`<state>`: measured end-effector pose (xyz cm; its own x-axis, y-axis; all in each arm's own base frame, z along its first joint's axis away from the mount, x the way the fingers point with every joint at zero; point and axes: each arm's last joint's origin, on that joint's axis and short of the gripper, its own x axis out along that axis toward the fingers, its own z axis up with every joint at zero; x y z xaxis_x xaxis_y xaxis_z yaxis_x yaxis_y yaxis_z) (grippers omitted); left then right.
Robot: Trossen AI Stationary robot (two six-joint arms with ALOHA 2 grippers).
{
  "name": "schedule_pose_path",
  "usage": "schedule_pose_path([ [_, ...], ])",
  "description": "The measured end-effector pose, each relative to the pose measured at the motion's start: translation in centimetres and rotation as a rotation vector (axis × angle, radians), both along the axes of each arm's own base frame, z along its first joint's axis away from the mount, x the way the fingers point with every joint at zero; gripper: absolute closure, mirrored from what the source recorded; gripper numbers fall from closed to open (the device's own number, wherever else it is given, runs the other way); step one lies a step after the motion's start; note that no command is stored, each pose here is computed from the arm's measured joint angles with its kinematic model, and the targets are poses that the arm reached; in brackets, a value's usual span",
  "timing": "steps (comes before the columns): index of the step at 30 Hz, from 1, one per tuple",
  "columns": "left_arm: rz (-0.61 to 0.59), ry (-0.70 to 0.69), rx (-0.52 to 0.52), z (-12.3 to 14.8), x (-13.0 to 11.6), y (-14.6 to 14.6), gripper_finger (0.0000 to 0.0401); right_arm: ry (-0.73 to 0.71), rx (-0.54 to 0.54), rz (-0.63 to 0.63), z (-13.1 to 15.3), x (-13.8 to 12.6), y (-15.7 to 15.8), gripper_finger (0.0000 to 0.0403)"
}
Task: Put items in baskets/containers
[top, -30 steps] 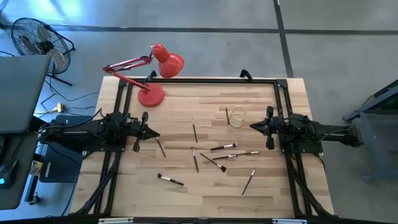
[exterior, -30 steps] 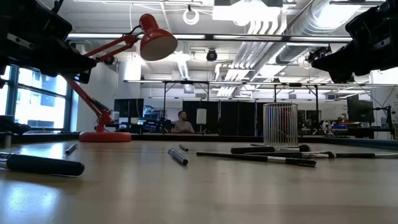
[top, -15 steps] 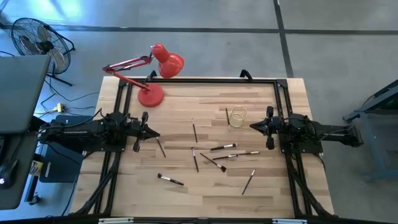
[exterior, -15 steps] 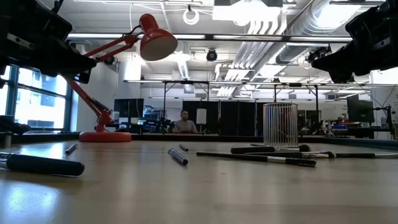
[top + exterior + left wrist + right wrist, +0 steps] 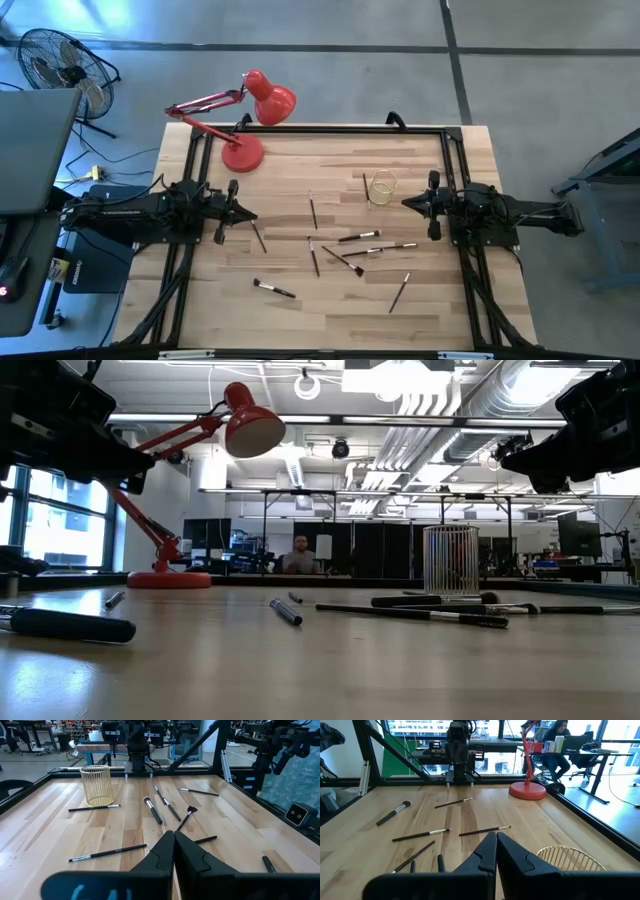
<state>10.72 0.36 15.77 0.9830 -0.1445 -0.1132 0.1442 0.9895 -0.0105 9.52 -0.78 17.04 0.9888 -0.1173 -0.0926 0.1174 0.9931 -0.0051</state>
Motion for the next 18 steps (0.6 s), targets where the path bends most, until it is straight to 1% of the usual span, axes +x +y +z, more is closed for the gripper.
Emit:
schedule_pose_path([
  [18,0.000,-0.009,0.001,0.08,0.01,0.00,0.0398,0.000,0.000,0.000,0.00,0.00,0.00,0.0398],
])
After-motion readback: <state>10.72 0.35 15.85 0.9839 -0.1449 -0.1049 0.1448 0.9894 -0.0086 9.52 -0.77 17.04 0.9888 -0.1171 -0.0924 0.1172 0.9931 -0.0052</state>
